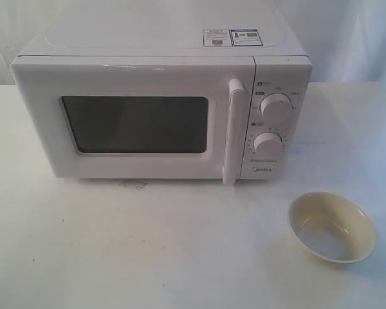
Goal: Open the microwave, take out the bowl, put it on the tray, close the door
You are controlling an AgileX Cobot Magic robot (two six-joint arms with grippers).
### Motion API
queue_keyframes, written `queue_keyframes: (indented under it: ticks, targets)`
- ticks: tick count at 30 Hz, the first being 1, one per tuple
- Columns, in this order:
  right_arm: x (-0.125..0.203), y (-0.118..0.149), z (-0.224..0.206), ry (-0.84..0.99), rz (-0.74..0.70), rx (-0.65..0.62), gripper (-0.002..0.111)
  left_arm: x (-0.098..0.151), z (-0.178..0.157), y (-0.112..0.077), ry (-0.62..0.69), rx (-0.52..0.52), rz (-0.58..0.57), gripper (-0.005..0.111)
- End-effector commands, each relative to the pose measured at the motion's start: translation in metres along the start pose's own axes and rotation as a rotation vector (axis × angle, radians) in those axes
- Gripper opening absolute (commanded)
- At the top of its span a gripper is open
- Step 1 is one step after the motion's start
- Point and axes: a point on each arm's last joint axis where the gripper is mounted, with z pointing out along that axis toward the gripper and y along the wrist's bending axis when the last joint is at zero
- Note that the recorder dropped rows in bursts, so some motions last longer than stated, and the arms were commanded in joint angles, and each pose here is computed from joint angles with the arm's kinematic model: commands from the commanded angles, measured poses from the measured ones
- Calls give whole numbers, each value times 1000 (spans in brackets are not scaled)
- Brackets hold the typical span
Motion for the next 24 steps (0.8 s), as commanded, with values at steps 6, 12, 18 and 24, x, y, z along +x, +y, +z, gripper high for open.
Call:
queue_keyframes:
  ticks: [6,12,18,24]
  targets:
    - [-6,0,-12,-118,0,-15,0,1,0,0,0,-2,-3,0]
    - [-13,5,-13,-130,13,-37,0,1,0,0,-5,-2,-3,0]
    - [-9,8,-13,-86,4,-73,0,1,0,0,-5,-2,-3,0]
    - [-9,10,-13,-93,-108,-86,0,1,0,0,-5,-2,-3,0]
